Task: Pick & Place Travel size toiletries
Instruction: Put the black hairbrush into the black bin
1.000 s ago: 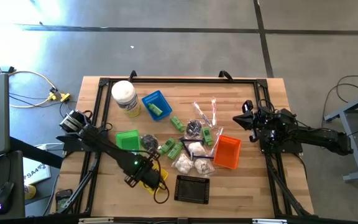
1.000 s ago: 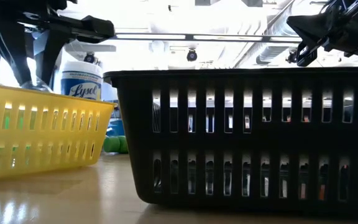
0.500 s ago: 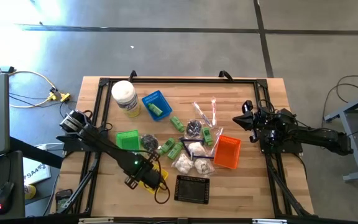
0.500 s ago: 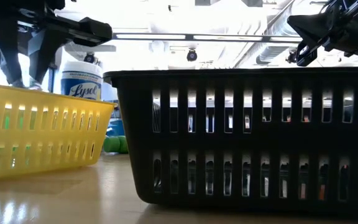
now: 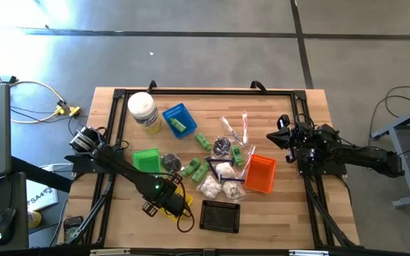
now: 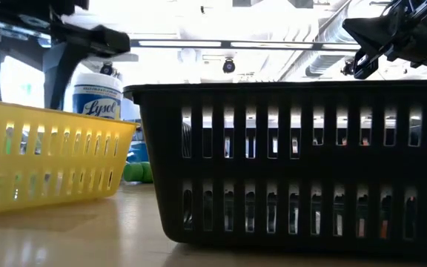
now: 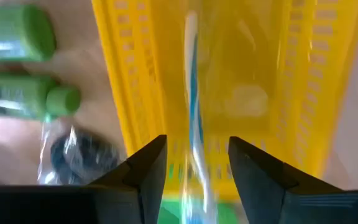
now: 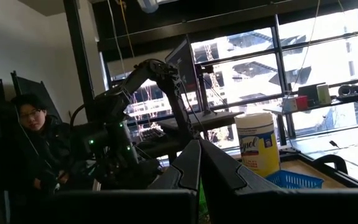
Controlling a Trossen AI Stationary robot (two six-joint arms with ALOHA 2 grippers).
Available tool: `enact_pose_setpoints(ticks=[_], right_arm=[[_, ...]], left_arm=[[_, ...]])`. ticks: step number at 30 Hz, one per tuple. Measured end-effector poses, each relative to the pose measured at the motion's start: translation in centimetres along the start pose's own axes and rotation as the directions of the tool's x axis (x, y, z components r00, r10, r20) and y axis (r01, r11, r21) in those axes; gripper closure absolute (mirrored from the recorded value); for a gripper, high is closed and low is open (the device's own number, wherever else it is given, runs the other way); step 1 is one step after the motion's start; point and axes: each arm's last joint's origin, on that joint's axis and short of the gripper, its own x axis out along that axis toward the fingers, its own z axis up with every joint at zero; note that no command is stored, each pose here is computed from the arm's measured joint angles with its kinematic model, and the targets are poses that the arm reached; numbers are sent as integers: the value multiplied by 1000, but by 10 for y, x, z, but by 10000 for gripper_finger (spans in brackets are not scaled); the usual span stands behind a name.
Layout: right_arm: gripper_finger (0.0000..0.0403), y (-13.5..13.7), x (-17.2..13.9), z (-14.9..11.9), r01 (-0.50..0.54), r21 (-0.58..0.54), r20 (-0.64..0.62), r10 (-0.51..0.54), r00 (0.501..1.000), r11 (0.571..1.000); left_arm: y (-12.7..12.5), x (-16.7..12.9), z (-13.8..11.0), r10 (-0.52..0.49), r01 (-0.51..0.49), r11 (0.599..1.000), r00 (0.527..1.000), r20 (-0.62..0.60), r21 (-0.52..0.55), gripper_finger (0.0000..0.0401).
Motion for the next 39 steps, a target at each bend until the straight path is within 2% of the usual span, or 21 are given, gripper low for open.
enact_pose_setpoints(ticks=[4,6,8,13,17,21,23,25,27,29,30,32,33,39], right_arm=[[400,0,0,0,0,4,2,0,1000,1000],[400,0,0,1,-2,3,6,2,1000,1000],[400,0,0,1,-2,3,6,2,1000,1000],[400,0,0,1,-3,5,7,3,1000,1000],[400,0,0,1,-2,5,6,2,1000,1000],[400,0,0,1,-9,5,4,9,1000,1000],[400,1,0,1,-32,5,-2,32,999,999],[400,1,0,0,-42,5,-3,42,999,999],[400,2,0,1,-45,0,4,45,999,999],[400,2,0,1,-42,-5,5,42,999,999],[400,1,0,1,-34,-7,5,35,999,999],[400,1,0,0,-23,-15,-5,23,1000,1000],[400,1,0,-1,-23,-15,-13,23,1000,1000],[400,0,0,-1,-11,-43,-17,10,1000,999]], left_arm=[[4,-29,-7,16,-17,1000,996,-91,-20,233],[8,-44,-11,64,-69,997,989,-136,-35,233],[11,-58,-17,119,-126,991,984,-131,-50,234],[17,-83,-40,204,-199,974,978,33,-105,258],[22,-98,-70,333,-288,930,922,196,-226,308],[29,-108,-103,488,-314,836,801,348,-450,376],[29,-112,-122,559,-267,776,710,427,-572,394],[28,-116,-140,624,-181,718,595,507,-672,391],[26,-109,-156,651,-124,700,516,557,-703,390],[23,-97,-169,678,-109,692,437,591,-714,397],[23,-91,-177,709,-118,669,397,582,-734,399],[24,-78,-189,778,-114,596,325,537,-795,398],[24,-73,-196,799,-102,570,299,521,-815,397],[24,-49,-229,850,-13,499,204,486,-867,400]])
